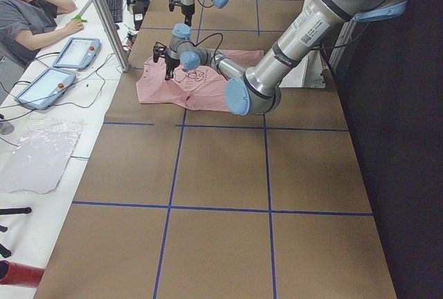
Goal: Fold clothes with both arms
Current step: 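Fold the sleeve nearest the left gripper inward toward the collar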
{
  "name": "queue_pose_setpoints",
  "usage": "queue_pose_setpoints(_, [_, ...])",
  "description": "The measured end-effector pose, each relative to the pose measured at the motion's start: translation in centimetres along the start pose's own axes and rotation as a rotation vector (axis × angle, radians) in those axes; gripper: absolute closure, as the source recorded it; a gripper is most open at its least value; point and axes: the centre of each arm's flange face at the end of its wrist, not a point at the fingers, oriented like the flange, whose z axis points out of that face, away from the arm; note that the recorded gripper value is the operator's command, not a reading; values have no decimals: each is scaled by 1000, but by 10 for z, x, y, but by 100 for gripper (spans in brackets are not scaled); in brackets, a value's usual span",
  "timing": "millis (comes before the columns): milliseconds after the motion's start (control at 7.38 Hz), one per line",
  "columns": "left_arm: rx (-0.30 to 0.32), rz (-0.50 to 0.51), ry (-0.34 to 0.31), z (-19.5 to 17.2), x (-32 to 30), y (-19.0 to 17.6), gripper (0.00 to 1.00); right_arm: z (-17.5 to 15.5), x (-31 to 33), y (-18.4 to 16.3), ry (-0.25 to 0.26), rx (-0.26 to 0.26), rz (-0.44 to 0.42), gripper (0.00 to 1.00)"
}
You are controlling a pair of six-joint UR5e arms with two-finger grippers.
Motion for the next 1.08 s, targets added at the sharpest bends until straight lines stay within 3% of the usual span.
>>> queue_pose_setpoints(542, [13,-7,57,6,-1,1,100,1,1,0,1,-1,0,0])
queue_pose_setpoints(678, [16,-4,74,7,-1,2,89,1,1,0,1,-1,1,0])
queue_pose_setpoints(814, [17,-1,83,7,0,3,1,2,1,0,1,-1,1,0])
queue_pose_setpoints(1085, [13,5,96,9,2,10,0,2,1,1,0,-1,1,0])
